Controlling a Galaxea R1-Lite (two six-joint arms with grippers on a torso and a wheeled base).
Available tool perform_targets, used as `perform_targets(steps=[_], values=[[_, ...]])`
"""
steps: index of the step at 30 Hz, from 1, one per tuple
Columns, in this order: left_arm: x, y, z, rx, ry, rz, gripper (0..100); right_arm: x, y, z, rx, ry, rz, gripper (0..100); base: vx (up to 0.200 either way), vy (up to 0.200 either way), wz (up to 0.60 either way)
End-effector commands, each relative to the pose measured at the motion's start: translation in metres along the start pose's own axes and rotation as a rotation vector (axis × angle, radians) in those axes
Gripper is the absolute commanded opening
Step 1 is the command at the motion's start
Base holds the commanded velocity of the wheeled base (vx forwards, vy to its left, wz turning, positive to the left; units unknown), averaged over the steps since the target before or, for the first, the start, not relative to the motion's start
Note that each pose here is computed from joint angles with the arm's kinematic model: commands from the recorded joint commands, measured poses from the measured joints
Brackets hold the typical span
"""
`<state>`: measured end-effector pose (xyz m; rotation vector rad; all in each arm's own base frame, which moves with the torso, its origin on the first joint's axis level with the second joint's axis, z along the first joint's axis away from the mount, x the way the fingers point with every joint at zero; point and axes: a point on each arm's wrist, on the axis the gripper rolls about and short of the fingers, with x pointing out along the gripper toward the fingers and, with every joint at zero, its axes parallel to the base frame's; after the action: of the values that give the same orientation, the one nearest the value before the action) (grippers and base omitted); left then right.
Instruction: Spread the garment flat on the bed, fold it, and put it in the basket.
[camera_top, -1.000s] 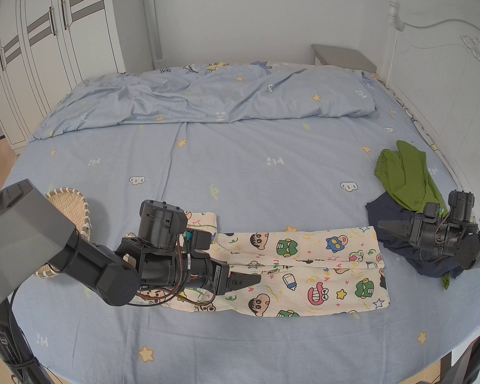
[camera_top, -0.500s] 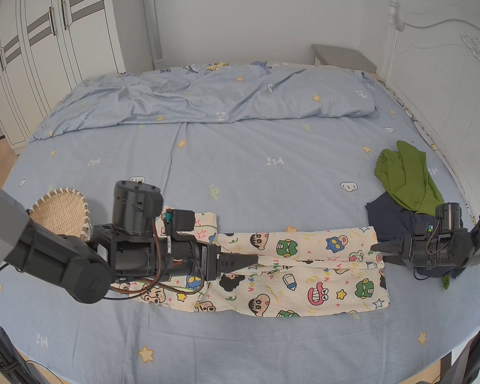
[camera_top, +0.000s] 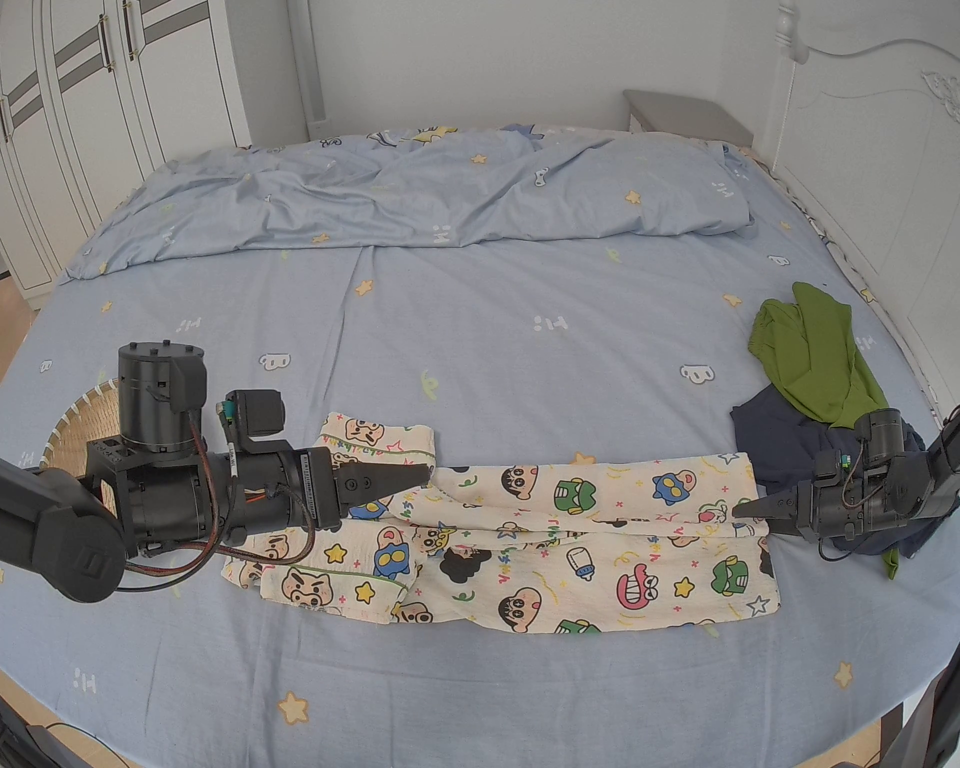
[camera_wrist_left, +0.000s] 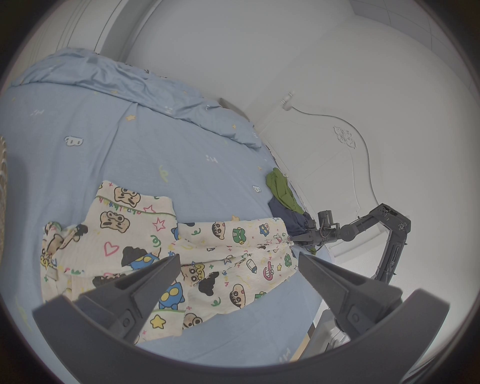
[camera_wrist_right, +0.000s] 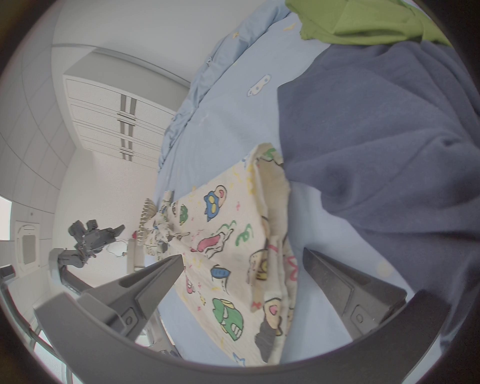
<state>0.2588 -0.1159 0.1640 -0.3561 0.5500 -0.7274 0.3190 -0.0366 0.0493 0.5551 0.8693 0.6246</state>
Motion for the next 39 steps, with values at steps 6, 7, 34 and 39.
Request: perform_targets(steps=[6, 7, 34, 39], values=[[-0.018, 0.007, -0.005, -0.044, -0.017, 0.035, 100, 0.016, -0.005, 0.01, 0.04, 0.05, 0.085, 100, 0.0, 0.0, 0.0], [-0.018, 0.008, -0.005, -0.046, -0.018, 0.039, 100, 0.017, -0.004, 0.01, 0.042, 0.055, 0.087, 100, 0.0, 0.0, 0.0], [-0.028, 0.02, 0.014, -0.188, -0.107, -0.007, 100, -0.009, 0.021, 0.013, 0.011, 0.014, 0.166, 0, 0.0, 0.0, 0.0], [-0.028, 0.021, 0.014, -0.189, -0.103, -0.01, 100, -0.008, 0.029, 0.011, 0.004, 0.023, 0.174, 0, 0.0, 0.0, 0.0]])
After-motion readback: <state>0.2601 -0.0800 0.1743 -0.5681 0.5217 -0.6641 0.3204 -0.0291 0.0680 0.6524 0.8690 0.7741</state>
